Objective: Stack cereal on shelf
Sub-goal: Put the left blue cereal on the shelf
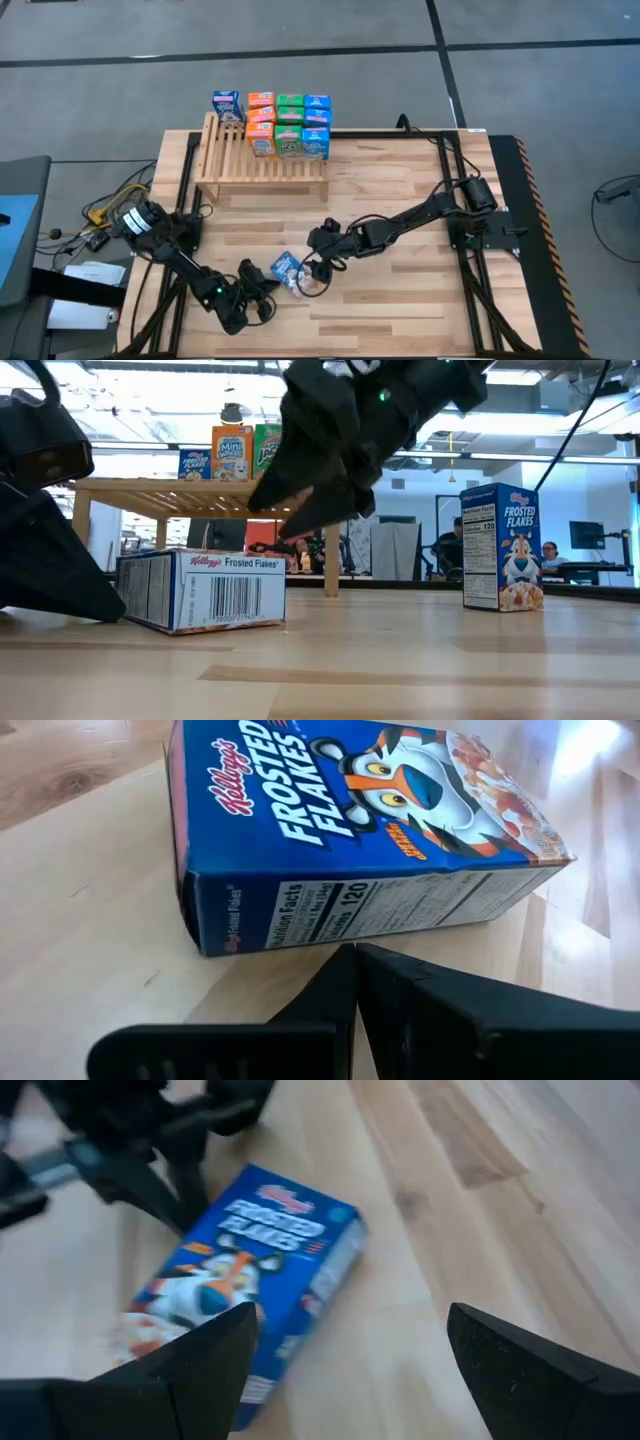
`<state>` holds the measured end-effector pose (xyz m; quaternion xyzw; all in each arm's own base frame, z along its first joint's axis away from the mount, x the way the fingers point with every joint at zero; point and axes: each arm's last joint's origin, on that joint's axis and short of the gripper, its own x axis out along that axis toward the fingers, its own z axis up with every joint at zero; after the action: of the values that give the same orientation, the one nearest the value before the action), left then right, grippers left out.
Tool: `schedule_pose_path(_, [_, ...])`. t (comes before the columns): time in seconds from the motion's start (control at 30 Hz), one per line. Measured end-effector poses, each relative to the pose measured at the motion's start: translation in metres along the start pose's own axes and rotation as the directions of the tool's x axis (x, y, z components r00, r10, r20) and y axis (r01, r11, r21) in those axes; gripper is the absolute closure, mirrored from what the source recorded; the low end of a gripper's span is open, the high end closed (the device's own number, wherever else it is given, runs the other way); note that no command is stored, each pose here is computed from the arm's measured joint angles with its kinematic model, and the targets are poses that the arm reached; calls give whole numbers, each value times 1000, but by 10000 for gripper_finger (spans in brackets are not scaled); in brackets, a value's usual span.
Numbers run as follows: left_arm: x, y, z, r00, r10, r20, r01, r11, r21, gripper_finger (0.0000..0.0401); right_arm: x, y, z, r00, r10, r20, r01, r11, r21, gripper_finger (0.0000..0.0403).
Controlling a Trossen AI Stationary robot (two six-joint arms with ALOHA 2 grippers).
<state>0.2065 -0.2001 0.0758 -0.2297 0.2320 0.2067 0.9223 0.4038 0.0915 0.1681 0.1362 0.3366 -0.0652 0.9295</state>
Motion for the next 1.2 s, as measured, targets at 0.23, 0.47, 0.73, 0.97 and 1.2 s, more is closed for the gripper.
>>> schedule_pose_path(0.23, [1,-2,2,1000,24,5,-24,1000,-5,401,-7,26,-5,998,61,9,-61,997,-45,51])
schedule_pose_path(0.47, [4,-1,5,999,36,17,-35,999,-41,401,-9,34,-11,997,80,20,-79,995,-60,135])
schedule_pose_path(0.73, [6,-5,7,999,10,34,-8,998,-67,401,-6,25,-15,998,49,26,-48,998,-38,372])
schedule_pose_path(0.97, [6,-5,7,999,11,34,-8,998,-69,401,-7,29,-14,997,65,48,-63,997,-55,377])
schedule_pose_path(1.2, [6,-6,7,999,11,35,-9,997,-71,401,22,28,-28,993,104,55,-101,994,-42,389])
